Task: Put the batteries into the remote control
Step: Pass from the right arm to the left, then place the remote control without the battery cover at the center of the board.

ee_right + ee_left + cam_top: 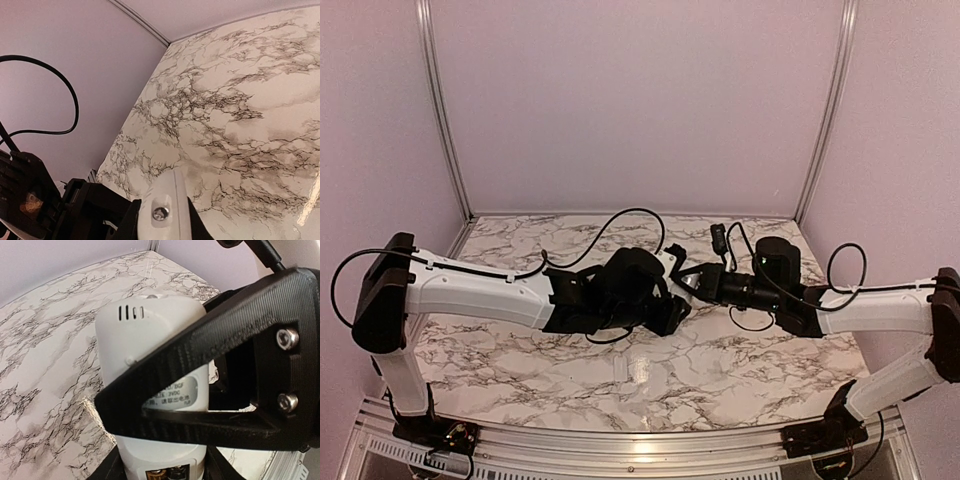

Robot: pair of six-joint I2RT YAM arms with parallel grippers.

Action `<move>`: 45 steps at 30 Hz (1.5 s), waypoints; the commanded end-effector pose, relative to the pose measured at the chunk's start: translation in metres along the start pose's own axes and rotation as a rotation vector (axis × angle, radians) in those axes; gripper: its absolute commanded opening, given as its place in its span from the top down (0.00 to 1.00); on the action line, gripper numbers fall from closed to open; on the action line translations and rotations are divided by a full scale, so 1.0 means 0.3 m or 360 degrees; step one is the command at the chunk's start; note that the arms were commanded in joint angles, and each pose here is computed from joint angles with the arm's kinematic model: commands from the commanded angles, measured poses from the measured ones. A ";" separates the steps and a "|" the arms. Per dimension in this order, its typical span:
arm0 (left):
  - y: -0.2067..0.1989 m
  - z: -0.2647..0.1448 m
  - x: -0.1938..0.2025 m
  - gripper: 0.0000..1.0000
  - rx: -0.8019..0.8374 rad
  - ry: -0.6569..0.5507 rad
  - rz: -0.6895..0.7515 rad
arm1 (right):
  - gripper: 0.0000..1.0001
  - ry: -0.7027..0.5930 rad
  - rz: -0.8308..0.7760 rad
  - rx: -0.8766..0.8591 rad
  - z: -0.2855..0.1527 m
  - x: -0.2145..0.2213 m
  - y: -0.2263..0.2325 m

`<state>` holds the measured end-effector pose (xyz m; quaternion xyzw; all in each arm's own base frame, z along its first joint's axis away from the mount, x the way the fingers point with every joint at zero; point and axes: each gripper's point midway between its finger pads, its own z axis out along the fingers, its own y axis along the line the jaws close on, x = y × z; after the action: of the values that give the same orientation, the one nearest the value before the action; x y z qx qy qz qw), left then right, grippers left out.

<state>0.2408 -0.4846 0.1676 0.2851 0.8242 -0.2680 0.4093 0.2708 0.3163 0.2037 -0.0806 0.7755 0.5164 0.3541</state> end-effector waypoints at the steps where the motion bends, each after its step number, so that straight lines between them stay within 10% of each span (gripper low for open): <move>1: 0.022 0.016 0.069 0.69 -0.0023 0.0113 0.0120 | 0.74 -0.0025 0.0019 -0.0039 -0.039 -0.034 0.026; 5: 0.006 0.017 0.099 0.72 0.0038 0.0158 0.0144 | 0.47 -0.0079 0.0022 0.0006 -0.087 -0.068 -0.005; 16: -0.050 0.036 0.268 0.76 0.0220 0.0498 0.0313 | 0.29 -0.0194 -0.0099 0.0166 -0.217 -0.135 -0.070; 21: -0.071 0.053 0.349 0.76 0.0273 0.0639 0.0356 | 0.02 -0.0306 -0.0186 0.0356 -0.296 -0.177 -0.098; 45: -0.032 0.045 0.626 0.77 0.0196 0.1153 0.0386 | 0.01 -0.0344 -0.0353 0.0441 -0.340 -0.209 -0.085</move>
<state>0.1586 -0.4719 0.0248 0.4850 0.8483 -0.1605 0.1395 0.2799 0.2017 0.2312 -0.0540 0.7952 0.3625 0.4831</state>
